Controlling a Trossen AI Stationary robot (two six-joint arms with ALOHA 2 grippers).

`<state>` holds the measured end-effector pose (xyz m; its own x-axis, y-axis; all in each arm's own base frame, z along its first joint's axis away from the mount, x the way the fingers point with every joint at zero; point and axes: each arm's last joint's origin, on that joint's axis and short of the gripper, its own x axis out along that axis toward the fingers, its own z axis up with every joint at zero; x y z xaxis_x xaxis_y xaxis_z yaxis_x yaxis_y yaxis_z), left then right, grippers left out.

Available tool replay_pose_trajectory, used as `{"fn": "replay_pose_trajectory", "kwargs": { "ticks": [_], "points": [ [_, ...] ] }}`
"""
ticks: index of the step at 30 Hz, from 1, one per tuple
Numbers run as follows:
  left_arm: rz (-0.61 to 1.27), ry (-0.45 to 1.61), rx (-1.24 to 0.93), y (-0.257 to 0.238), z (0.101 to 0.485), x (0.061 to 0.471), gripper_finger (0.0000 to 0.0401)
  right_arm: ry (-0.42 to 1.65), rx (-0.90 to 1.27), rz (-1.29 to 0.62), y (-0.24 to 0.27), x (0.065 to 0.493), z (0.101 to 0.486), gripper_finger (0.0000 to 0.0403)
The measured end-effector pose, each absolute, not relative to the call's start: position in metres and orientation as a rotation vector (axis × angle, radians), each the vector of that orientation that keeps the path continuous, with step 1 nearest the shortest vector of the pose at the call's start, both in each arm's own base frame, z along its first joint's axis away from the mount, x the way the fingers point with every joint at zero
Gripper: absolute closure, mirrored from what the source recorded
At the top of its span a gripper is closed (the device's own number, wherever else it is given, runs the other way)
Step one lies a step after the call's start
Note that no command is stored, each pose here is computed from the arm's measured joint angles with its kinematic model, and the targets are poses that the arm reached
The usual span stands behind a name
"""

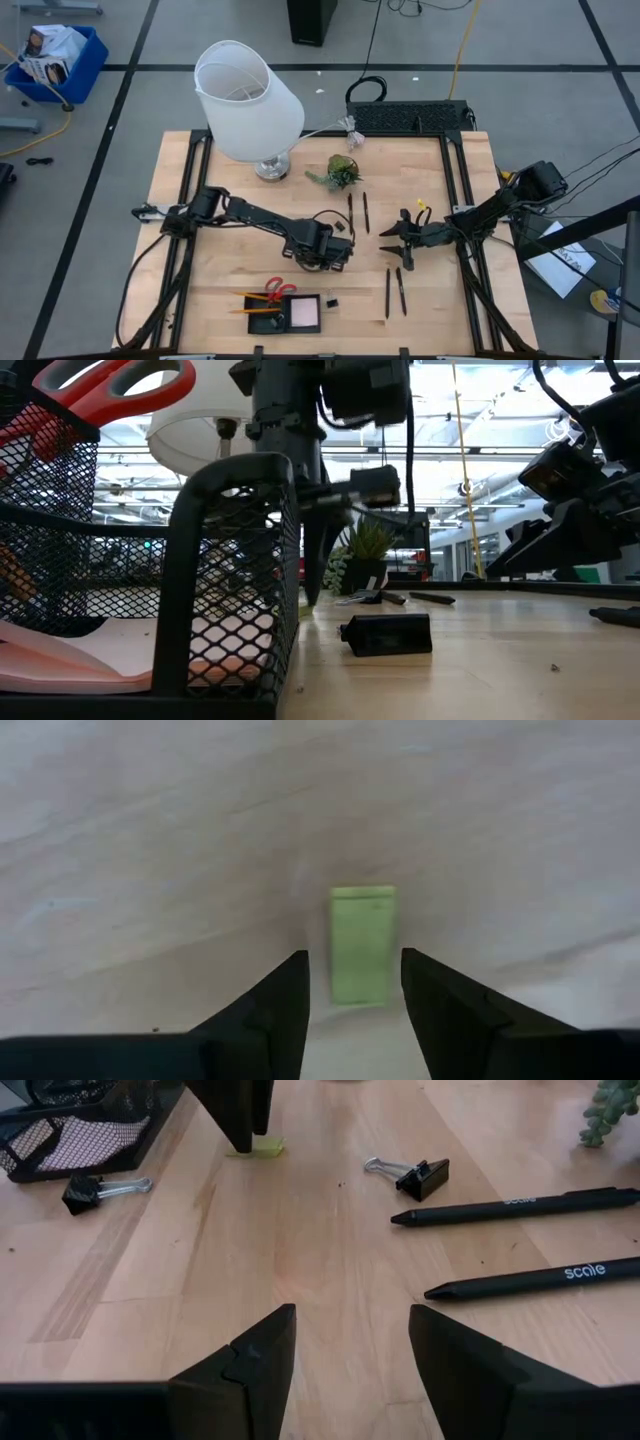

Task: Pick and place office supplies into organizer
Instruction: Put the yellow eraser into the mesh desk organizer

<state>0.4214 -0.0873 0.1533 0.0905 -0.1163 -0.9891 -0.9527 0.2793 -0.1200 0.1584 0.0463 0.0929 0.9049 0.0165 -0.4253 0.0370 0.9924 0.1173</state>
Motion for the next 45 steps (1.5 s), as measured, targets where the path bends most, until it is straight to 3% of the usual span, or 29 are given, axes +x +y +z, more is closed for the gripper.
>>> {"fn": "replay_pose_trajectory", "kwargs": {
  "ticks": [19,32,45],
  "points": [
    [0.853,1.328,-1.078,-0.0860,0.1469,0.4239,0.0241,0.433,0.126,-0.010,0.0464,0.1587,0.0935,0.0211],
    [0.848,1.331,-1.068,-0.0860,0.1462,0.4238,0.0333,0.428,0.128,-0.010,0.0464,0.1588,0.0939,0.0211],
    [0.833,1.333,-1.057,-0.0860,0.1472,0.4238,0.0331,0.428,0.128,-0.010,0.0465,0.1588,0.0939,0.0211]
  ]
}}
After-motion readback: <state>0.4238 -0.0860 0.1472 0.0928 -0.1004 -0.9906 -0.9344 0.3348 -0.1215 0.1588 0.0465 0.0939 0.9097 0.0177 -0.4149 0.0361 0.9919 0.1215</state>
